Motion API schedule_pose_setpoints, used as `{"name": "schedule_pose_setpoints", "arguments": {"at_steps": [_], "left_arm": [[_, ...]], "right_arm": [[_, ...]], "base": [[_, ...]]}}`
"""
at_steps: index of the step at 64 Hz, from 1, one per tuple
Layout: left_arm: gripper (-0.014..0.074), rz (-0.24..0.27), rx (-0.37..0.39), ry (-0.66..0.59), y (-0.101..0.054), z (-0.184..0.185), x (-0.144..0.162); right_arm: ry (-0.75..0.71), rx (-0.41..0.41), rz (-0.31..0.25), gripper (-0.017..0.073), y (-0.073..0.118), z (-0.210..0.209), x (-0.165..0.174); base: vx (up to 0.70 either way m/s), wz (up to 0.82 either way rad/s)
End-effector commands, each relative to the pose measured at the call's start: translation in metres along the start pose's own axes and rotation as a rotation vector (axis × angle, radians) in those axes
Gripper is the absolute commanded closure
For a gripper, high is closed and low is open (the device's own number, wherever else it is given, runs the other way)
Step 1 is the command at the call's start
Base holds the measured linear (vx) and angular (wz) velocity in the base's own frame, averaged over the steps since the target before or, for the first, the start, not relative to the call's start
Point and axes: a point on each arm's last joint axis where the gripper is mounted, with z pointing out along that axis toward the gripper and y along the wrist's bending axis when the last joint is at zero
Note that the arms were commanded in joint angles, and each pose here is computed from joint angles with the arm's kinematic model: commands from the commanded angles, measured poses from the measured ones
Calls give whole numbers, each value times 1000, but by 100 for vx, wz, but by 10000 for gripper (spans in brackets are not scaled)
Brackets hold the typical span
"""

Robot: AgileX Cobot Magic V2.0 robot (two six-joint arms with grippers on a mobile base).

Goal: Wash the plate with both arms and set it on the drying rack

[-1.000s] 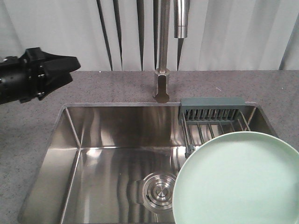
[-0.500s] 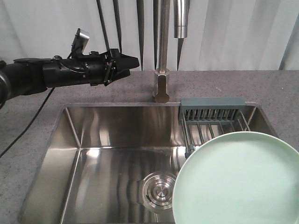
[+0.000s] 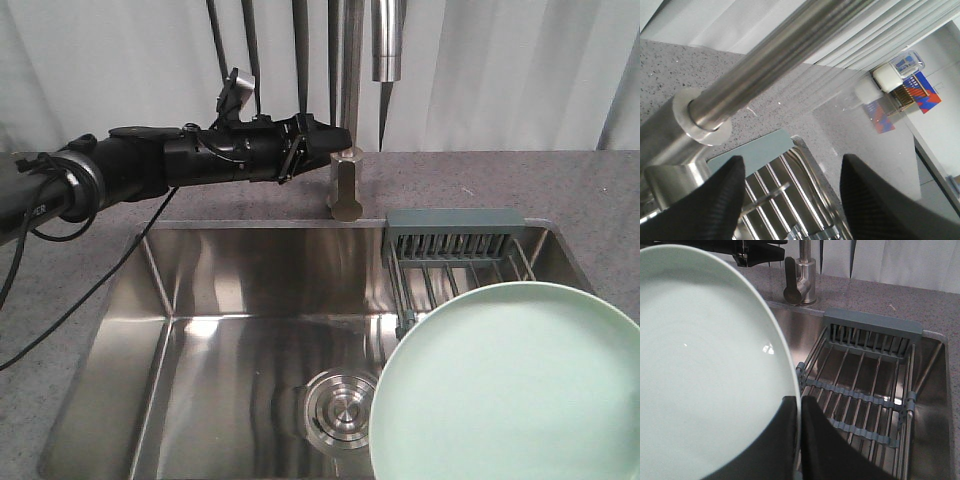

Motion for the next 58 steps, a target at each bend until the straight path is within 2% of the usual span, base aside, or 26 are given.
{"name": "schedule_pose_setpoints", "arguments": {"at_steps": [1, 26, 43, 58], "left_arm": [[181, -6, 100, -92, -41, -6, -21], [181, -14, 103, -68, -39, 5, -12], [181, -12, 124, -46, -45, 11, -5], [181, -4, 193, 9, -54, 13, 2]], "right_arm": [[-94, 16, 8, 561, -1, -3, -14], [-94, 16, 8, 561, -1, -3, -14], [-94, 16, 8, 561, -1, -3, -14], [-94, 16, 8, 561, -1, -3, -14]], "base": [[0, 0], [0, 0], [0, 0], [0, 0]]}}
